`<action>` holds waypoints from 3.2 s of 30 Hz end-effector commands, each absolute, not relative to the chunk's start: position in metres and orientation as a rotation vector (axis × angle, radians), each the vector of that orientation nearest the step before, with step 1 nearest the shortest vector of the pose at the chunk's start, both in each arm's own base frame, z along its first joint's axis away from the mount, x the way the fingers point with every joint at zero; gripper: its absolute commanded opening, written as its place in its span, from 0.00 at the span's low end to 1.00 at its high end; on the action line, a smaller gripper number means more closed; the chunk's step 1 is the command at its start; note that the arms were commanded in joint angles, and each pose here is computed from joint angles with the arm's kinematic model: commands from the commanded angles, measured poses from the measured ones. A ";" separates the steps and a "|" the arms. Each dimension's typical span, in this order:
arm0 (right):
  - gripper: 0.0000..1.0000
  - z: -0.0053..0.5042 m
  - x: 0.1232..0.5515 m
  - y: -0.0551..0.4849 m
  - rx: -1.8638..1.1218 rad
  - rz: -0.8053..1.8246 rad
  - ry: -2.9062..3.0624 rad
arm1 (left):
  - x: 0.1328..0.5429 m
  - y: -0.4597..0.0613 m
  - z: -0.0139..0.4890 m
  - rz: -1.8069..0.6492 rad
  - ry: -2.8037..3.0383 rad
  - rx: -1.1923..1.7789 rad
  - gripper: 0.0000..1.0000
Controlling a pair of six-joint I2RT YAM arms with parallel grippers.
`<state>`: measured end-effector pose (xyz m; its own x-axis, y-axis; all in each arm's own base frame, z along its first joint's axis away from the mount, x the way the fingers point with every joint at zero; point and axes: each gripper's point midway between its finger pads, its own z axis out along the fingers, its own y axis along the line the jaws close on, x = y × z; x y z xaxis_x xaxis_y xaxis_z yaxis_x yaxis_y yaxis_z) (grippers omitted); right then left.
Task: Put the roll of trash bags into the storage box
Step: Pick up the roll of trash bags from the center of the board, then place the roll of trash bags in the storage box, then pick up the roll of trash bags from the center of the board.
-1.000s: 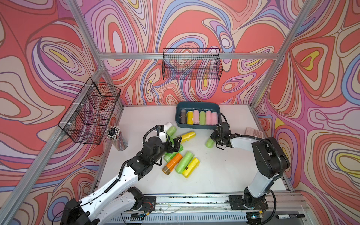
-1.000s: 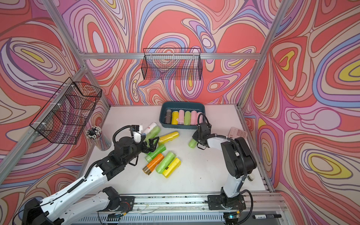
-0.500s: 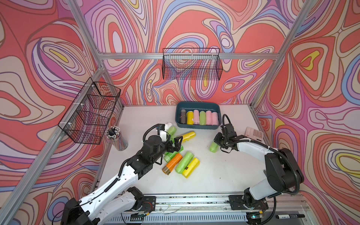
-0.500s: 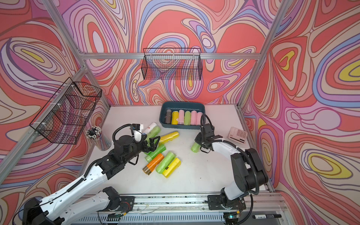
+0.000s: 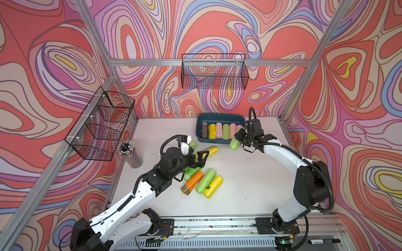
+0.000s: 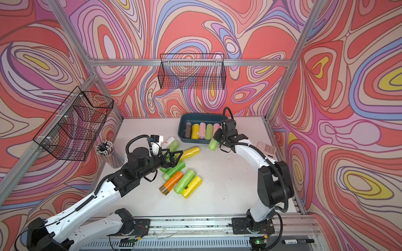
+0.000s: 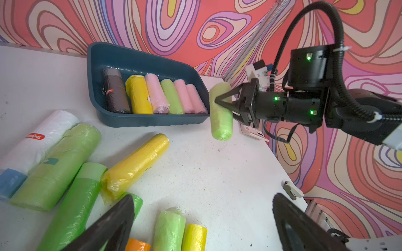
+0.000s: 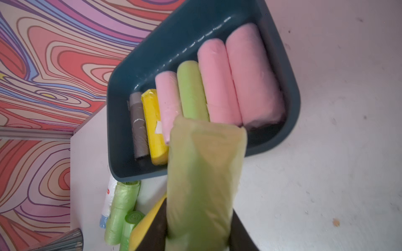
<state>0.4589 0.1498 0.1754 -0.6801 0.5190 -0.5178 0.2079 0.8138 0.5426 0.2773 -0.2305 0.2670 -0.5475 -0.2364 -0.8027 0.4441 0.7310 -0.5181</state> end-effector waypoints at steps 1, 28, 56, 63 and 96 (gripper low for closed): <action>0.16 0.175 0.480 0.155 0.464 0.538 2.321 | 0.279 -0.234 0.275 -0.888 1.978 0.169 1.00; 0.14 0.115 0.582 0.116 0.140 -0.205 2.418 | 0.312 -0.249 0.281 -0.799 2.058 0.160 1.00; 0.87 0.166 0.588 0.135 0.084 0.022 2.304 | 0.317 -0.240 0.281 -0.667 2.117 0.187 1.00; 0.95 0.211 0.551 0.145 0.088 0.204 2.265 | 0.302 -0.228 0.287 -0.662 2.106 0.191 1.00; 0.94 0.181 0.335 0.152 0.239 0.902 2.132 | 0.255 -0.262 0.189 -0.769 2.482 0.390 0.99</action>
